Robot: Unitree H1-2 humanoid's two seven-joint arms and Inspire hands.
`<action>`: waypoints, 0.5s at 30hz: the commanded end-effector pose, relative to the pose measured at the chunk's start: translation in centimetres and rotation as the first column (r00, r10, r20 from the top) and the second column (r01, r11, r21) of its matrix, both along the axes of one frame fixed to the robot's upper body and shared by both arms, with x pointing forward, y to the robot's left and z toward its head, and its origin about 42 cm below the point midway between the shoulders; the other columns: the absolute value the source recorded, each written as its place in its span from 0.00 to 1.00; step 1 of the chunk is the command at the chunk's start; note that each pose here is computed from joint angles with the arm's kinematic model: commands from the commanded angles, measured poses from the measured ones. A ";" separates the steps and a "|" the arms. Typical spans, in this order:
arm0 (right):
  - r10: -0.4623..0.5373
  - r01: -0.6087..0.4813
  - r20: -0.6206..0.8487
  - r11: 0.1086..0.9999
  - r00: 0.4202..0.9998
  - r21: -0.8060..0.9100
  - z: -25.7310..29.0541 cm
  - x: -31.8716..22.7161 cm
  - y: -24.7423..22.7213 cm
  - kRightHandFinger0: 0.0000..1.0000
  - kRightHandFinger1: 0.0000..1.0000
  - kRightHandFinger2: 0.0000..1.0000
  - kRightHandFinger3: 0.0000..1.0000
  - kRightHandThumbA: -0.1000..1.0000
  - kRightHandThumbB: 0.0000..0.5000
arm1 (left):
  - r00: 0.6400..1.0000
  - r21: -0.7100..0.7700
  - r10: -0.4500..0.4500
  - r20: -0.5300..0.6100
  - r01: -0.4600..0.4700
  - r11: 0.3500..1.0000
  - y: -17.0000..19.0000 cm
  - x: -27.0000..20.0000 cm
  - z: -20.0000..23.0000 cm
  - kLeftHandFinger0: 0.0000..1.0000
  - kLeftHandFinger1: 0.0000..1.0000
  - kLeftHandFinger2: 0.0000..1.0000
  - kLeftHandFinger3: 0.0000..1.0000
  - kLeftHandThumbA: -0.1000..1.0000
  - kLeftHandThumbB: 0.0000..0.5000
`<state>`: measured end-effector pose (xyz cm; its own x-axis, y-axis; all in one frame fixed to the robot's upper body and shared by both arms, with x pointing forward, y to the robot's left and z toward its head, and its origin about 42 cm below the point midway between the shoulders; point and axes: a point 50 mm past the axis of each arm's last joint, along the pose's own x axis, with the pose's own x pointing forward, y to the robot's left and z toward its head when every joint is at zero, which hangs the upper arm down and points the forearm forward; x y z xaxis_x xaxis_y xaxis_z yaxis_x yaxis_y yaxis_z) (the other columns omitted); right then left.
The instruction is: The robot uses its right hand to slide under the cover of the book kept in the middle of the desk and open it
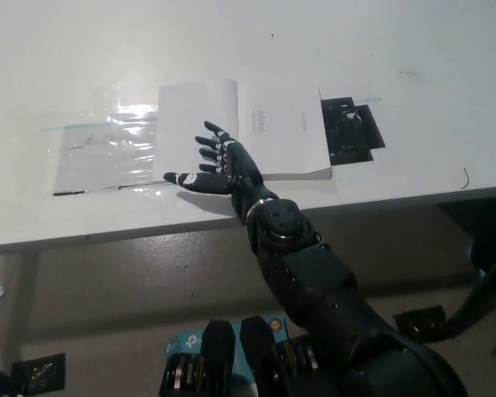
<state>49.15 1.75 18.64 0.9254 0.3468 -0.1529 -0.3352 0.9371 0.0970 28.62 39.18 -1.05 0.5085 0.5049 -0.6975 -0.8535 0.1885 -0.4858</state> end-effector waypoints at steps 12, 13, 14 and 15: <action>-0.035 0.015 0.058 0.946 0.998 0.323 8.8 0.2 -1.0 0.89 0.93 0.95 1.00 1.00 0.44 | 1.000 0.029 0.002 0.030 -0.003 1.000 0.9 0.3 0.6 0.83 0.93 0.98 1.00 0.93 0.00; -0.043 0.024 0.047 0.934 0.998 0.357 9.7 -0.1 -1.5 0.88 0.92 0.93 1.00 1.00 0.43 | 1.000 0.027 0.008 0.028 -0.009 1.000 0.7 0.1 0.8 0.84 0.94 1.00 1.00 0.93 0.00; -0.063 0.036 0.047 0.897 0.997 0.441 11.0 -0.5 -2.6 0.86 0.89 0.91 1.00 1.00 0.42 | 0.999 0.026 -0.001 0.032 0.000 1.000 0.8 0.0 0.7 0.83 0.95 1.00 1.00 0.95 0.00; -0.073 0.037 0.054 0.866 0.996 0.498 11.7 -0.9 -3.6 0.87 0.90 0.91 1.00 1.00 0.43 | 0.999 0.026 0.001 0.034 -0.002 1.000 0.9 0.1 0.6 0.84 0.97 1.00 1.00 0.97 0.00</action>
<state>49.36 -1.08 25.31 0.9587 0.2837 0.0201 -0.2739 0.9018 0.3342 28.43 38.98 -1.40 0.4974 0.4981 -0.7102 -0.8611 0.1842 -0.4739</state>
